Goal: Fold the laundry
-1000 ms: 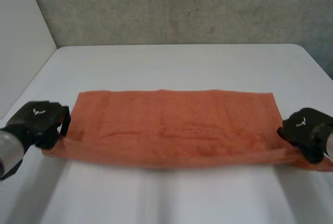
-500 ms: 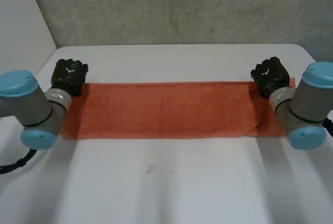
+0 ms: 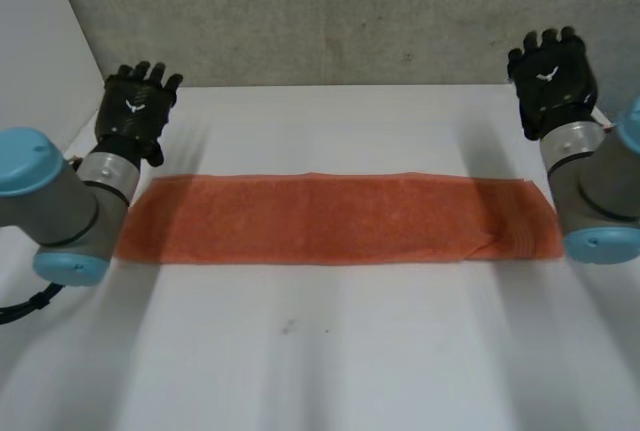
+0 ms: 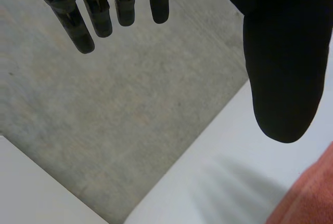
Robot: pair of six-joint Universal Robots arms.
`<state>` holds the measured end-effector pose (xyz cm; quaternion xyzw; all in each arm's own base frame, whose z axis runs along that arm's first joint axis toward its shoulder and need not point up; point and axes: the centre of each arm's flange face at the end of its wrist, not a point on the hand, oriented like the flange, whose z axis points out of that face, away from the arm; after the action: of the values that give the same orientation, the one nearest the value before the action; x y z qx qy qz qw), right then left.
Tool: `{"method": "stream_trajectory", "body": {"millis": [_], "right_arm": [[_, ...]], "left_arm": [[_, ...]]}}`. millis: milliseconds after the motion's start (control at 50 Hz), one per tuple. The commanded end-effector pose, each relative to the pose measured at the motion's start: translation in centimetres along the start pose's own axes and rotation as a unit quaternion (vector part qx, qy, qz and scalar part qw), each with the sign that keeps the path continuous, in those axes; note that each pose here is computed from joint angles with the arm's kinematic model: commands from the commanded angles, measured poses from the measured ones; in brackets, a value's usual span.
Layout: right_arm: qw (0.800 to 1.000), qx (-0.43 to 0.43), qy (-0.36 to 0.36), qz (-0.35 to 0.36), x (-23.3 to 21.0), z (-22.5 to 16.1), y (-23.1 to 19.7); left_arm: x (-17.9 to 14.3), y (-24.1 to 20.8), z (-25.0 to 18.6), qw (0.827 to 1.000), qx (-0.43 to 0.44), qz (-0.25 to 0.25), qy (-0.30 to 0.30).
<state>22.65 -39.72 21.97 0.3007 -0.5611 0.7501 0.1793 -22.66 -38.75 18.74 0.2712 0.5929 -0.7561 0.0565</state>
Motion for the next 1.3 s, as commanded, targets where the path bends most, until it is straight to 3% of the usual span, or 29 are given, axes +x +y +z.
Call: {"method": "stream_trajectory", "body": {"millis": [20, 220, 260, 380, 640, 820, 920, 1020, 1200, 1260, 1300], "right_arm": [[0.996, -0.033, -0.025, 0.076, 2.1, -4.6, -2.1], [0.973, -0.159, -0.118, 0.118, 1.4, -10.2, -1.8], [0.967, -0.177, -0.132, 0.13, 1.1, -10.8, -1.5], [0.949, -0.216, -0.157, 0.165, 1.1, -11.6, 1.0], [0.95, -0.224, -0.138, 0.169, -0.7, -9.5, 8.5], [0.956, -0.224, -0.132, 0.137, -1.1, -8.6, 10.7], [0.96, -0.245, -0.083, 0.105, 1.5, -7.7, 12.4], [0.962, -0.271, 0.0, 0.03, 6.7, -6.4, 14.0], [0.968, -0.244, 0.031, -0.04, 9.5, -4.1, 13.0], [0.978, -0.204, 0.028, -0.042, 8.9, -3.1, 10.2], [0.991, -0.131, 0.004, -0.041, 6.5, -2.2, 4.9]], "left_arm": [[-0.8, -3.2, -3.8, 1.0, 0.004, -0.011, 0.001], [-1.1, -6.4, -8.8, 0.994, -0.015, -0.107, 0.016], [-1.0, -6.4, -10.1, 0.987, -0.054, -0.151, 0.027], [-0.3, -5.5, -12.1, 0.965, -0.137, -0.217, 0.049], [-0.1, -4.7, -12.2, 0.963, -0.14, -0.225, 0.042], [0.1, -4.3, -12.5, 0.962, -0.146, -0.226, 0.044], [0.1, -4.2, -12.5, 0.963, -0.143, -0.226, 0.041], [0.0, -4.3, -12.7, 0.963, -0.143, -0.226, 0.041], [-0.1, -4.3, -12.7, 0.963, -0.143, -0.225, 0.038], [-0.1, -4.3, -12.7, 0.963, -0.143, -0.225, 0.038], [-0.1, -4.3, -12.7, 0.963, -0.143, -0.225, 0.038]]}}
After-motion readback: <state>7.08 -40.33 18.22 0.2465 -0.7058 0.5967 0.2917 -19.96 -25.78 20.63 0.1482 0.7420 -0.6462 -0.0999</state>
